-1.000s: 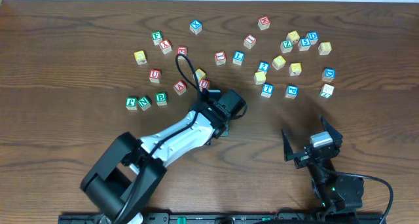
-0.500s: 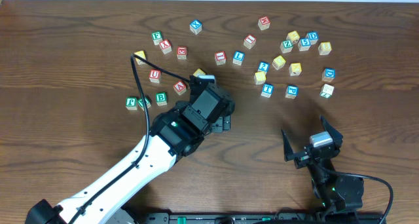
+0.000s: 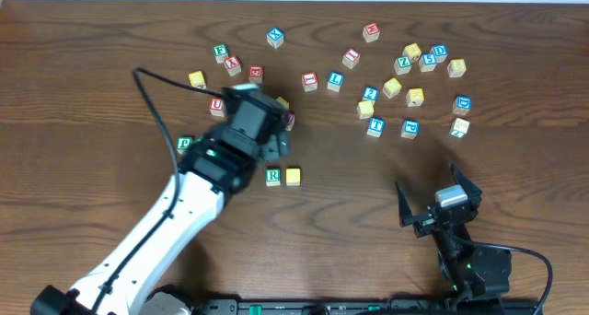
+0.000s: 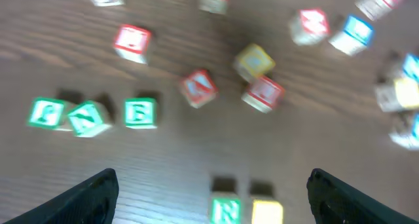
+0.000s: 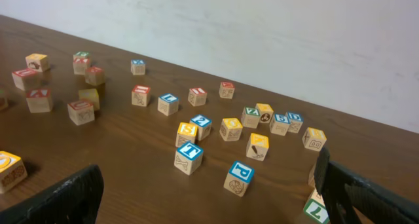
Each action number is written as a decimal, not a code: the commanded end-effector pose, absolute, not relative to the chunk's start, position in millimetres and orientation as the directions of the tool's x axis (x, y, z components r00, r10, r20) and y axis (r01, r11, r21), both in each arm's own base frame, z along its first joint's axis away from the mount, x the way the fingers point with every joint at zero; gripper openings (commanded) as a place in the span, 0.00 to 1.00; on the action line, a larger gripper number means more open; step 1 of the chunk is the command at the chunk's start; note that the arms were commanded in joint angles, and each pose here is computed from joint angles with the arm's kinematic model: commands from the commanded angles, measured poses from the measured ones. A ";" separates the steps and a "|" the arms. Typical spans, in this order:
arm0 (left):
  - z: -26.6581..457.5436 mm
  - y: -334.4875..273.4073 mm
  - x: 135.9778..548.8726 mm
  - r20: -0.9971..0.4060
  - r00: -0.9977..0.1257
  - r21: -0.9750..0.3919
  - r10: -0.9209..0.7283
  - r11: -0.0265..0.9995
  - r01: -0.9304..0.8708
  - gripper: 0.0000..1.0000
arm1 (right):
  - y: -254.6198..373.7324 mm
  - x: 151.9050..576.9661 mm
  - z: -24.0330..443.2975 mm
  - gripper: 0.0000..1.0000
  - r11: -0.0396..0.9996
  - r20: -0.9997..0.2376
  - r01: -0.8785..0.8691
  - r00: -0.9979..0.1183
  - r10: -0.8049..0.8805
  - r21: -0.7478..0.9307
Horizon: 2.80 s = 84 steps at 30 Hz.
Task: Spell out ROBOT
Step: 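Move the left gripper over the green B block near the A block, then close the left gripper on the green B block and lift it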
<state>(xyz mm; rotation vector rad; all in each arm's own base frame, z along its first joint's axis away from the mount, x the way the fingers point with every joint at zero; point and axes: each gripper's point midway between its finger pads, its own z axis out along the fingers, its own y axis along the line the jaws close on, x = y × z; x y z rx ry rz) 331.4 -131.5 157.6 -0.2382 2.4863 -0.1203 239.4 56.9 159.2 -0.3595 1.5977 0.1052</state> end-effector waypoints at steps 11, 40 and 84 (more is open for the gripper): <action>93.6 -57.3 350.1 -0.459 -0.854 0.017 -0.245 0.958 -0.285 0.90 | 55.4 239.5 159.0 0.99 0.948 -0.988 -0.286 -0.022 -0.154 -0.141; 74.5 -68.6 385.6 -0.343 -0.931 -0.120 -0.128 0.989 -0.091 0.81 | 55.4 239.5 159.0 0.99 0.948 -0.988 -0.286 -0.022 -0.154 -0.141; 11.8 -71.5 383.8 -0.163 -0.979 -0.089 -0.124 0.990 -0.110 0.76 | 55.4 239.5 159.0 0.99 0.948 -0.988 -0.286 -0.022 -0.154 -0.141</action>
